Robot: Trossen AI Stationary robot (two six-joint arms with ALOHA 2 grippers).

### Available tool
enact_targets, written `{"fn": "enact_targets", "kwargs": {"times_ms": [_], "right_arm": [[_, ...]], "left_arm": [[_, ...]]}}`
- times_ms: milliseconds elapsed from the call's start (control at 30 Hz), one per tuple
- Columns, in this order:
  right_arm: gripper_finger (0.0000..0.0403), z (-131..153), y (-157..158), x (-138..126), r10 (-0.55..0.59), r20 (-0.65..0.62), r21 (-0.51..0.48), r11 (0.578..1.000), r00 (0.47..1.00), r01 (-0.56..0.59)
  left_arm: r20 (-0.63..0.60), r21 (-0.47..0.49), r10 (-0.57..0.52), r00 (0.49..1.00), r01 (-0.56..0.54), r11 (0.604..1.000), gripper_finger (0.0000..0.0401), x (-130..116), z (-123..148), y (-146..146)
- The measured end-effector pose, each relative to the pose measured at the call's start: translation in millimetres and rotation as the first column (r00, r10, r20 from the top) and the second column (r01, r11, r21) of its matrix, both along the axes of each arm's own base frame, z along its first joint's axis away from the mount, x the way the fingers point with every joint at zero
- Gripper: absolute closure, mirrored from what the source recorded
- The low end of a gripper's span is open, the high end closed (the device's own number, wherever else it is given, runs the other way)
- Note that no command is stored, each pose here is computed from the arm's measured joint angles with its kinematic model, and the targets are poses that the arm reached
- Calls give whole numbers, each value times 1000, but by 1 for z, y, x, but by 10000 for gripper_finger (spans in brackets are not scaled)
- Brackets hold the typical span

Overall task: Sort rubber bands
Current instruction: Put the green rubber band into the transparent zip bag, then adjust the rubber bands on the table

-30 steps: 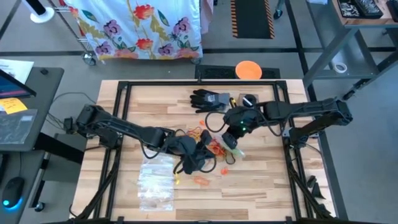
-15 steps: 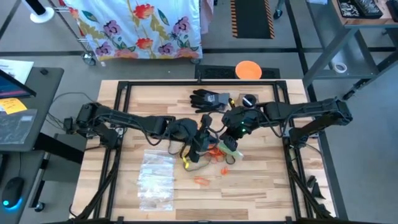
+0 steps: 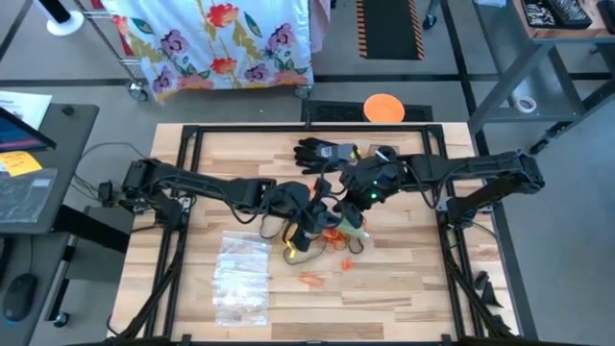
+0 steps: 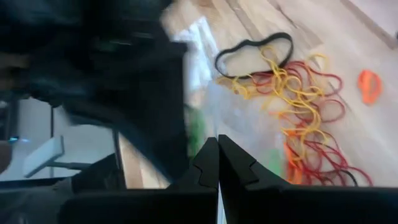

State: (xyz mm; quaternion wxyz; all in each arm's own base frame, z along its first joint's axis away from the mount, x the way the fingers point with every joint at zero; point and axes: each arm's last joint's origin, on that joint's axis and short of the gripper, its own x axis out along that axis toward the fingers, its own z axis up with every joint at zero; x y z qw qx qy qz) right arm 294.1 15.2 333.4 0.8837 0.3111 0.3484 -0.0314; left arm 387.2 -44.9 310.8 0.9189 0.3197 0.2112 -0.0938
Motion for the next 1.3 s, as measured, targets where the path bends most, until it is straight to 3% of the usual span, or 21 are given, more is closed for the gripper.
{"fn": "enact_targets", "kwargs": {"times_ms": [733,1133,1300], "right_arm": [[403,0,1,0,42,2,30,999,999,-42],[403,0,2,-1,45,-5,33,998,999,-44],[403,0,1,-1,43,-5,32,999,999,-43]], "left_arm": [[12,-37,0,1000,1,999,396,0,1,-1],[-10,-66,-28,1000,28,997,263,-6,4,-15],[3,-77,-25,1000,25,997,242,-12,23,-15]]}}
